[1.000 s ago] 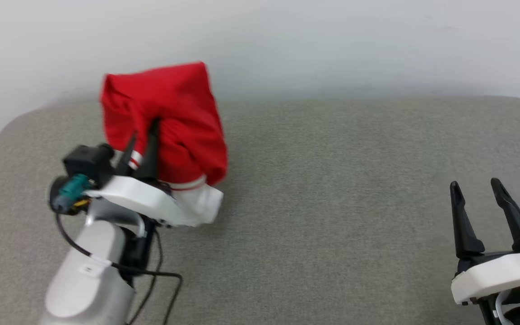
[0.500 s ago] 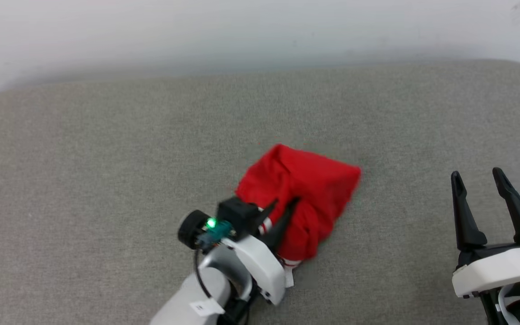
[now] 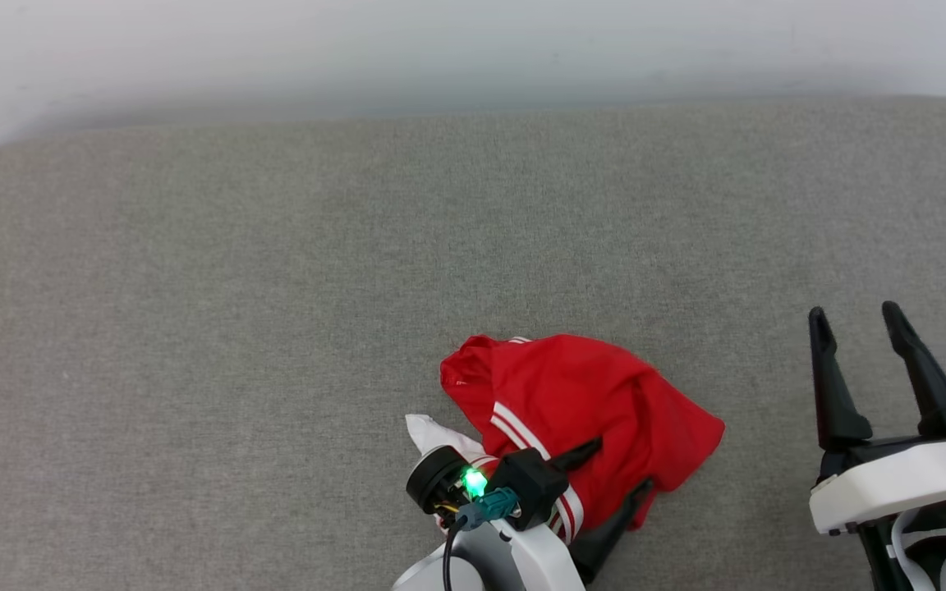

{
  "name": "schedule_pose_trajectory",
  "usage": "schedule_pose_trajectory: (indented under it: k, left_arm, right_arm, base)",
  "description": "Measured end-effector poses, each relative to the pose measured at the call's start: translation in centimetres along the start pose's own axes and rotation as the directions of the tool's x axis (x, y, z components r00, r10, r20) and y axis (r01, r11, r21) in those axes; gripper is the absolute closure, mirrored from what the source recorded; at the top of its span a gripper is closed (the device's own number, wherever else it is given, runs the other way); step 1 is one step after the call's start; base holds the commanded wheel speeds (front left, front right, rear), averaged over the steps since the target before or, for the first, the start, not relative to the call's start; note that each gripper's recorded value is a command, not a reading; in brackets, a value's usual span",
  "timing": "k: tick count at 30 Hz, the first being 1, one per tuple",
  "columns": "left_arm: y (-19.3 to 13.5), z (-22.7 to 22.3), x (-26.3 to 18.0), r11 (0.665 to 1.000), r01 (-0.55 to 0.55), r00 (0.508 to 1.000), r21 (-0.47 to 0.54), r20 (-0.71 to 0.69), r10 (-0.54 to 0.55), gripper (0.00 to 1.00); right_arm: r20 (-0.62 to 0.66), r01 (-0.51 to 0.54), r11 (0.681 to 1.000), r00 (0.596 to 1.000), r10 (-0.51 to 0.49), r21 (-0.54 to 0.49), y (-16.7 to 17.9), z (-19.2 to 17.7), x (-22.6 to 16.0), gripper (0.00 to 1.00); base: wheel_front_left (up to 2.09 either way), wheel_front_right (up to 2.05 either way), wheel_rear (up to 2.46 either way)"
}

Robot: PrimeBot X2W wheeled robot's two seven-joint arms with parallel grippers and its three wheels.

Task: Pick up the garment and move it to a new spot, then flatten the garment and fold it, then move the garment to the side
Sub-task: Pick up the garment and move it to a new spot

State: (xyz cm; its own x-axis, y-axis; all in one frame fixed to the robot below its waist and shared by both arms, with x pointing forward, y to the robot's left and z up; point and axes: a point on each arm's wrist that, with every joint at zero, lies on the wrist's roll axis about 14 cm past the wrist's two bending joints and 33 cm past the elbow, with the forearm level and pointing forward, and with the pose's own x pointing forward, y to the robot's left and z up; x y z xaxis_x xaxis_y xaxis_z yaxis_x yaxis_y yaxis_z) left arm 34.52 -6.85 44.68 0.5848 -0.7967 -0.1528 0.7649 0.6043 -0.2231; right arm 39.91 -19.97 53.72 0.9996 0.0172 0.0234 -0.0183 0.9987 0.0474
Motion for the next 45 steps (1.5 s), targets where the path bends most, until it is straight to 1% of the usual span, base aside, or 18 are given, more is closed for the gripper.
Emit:
schedule_pose_trajectory:
  k: [3, 6, 9, 12, 15, 18, 20, 25, 31, 35, 37, 40, 45]
  left_arm:
    - [-0.6, 2.1, -0.1, 1.000, 0.004, 0.997, 0.012, 0.083, -0.005, 0.00]
    - [-0.9, 4.5, -0.4, 0.999, -0.006, 0.986, 0.046, 0.167, -0.002, 0.00]
    - [-0.9, 7.1, -1.1, 0.996, -0.037, 0.969, 0.076, 0.248, 0.018, 0.00]
    - [0.2, 8.7, -2.4, 0.991, -0.111, 0.949, 0.072, 0.302, 0.085, 0.00]
    - [2.1, 10.1, -4.3, 0.976, -0.210, 0.918, 0.059, 0.357, 0.175, 0.00]
    - [4.2, 10.9, -6.4, 0.950, -0.309, 0.879, 0.031, 0.392, 0.273, 0.00]
    - [5.7, 11.3, -7.8, 0.926, -0.376, 0.848, 0.019, 0.411, 0.336, 0.00]
    - [9.2, 12.0, -11.7, 0.852, -0.522, 0.755, -0.029, 0.449, 0.478, 0.00]
    - [12.1, 11.3, -16.3, 0.759, -0.648, 0.658, -0.070, 0.450, 0.604, 0.00]
    - [13.1, 10.5, -18.7, 0.712, -0.698, 0.618, -0.076, 0.438, 0.653, 0.00]
    - [13.3, 10.1, -19.4, 0.697, -0.713, 0.608, -0.072, 0.433, 0.666, 0.00]
    - [13.3, 9.6, -19.9, 0.691, -0.720, 0.607, -0.067, 0.423, 0.673, 0.00]
    - [13.0, 9.1, -19.9, 0.698, -0.714, 0.620, -0.056, 0.413, 0.667, 0.00]
  right_arm:
    - [0.012, -0.013, 1.000, 1.000, 0.013, 0.005, 0.4, 0.3, -0.4, 0.00]
    - [0.021, -0.020, 1.000, 1.000, 0.020, 0.015, 0.7, 0.7, -0.9, 0.00]
    - [0.024, -0.037, 0.999, 0.999, 0.037, 0.016, 1.3, 0.9, -1.5, 0.00]
    - [0.023, -0.060, 0.998, 0.998, 0.059, 0.019, 2.1, 1.1, -2.1, 0.00]
    - [0.025, -0.086, 0.996, 0.996, 0.086, 0.021, 3.0, 1.2, -2.6, 0.00]
    - [0.028, -0.104, 0.994, 0.994, 0.104, 0.022, 3.6, 1.4, -2.9, 0.00]
    - [0.027, -0.116, 0.993, 0.993, 0.115, 0.023, 4.0, 1.4, -3.1, 0.00]
    - [0.033, -0.132, 0.991, 0.991, 0.131, 0.022, 4.5, 1.6, -3.2, 0.00]
    - [0.031, -0.141, 0.990, 0.990, 0.140, 0.020, 4.8, 1.7, -3.6, 0.00]
    - [0.041, -0.141, 0.990, 0.989, 0.140, 0.011, 4.9, 2.1, -3.8, 0.00]
    - [0.041, -0.137, 0.991, 0.990, 0.136, 0.011, 4.7, 2.1, -4.1, 0.00]
    - [0.040, -0.124, 0.992, 0.992, 0.123, 0.008, 4.3, 2.1, -4.5, 0.00]
    - [0.038, -0.106, 0.994, 0.994, 0.105, 0.011, 3.7, 1.9, -5.1, 0.00]
  base:
    - [0.00, 0.00, 0.00]
    - [0.00, 0.00, 0.00]
    - [0.00, 0.00, 0.00]
    - [0.00, 0.00, 0.00]
    - [0.00, 0.00, 0.00]
    - [0.00, 0.00, 0.00]
    - [0.00, 0.00, 0.00]
    - [0.00, 0.00, 0.00]
    - [0.00, 0.00, 0.00]
    - [0.00, 0.00, 0.00]
    - [0.00, 0.00, 0.00]
    - [0.00, 0.00, 0.00]
    - [0.00, 0.00, 0.00]
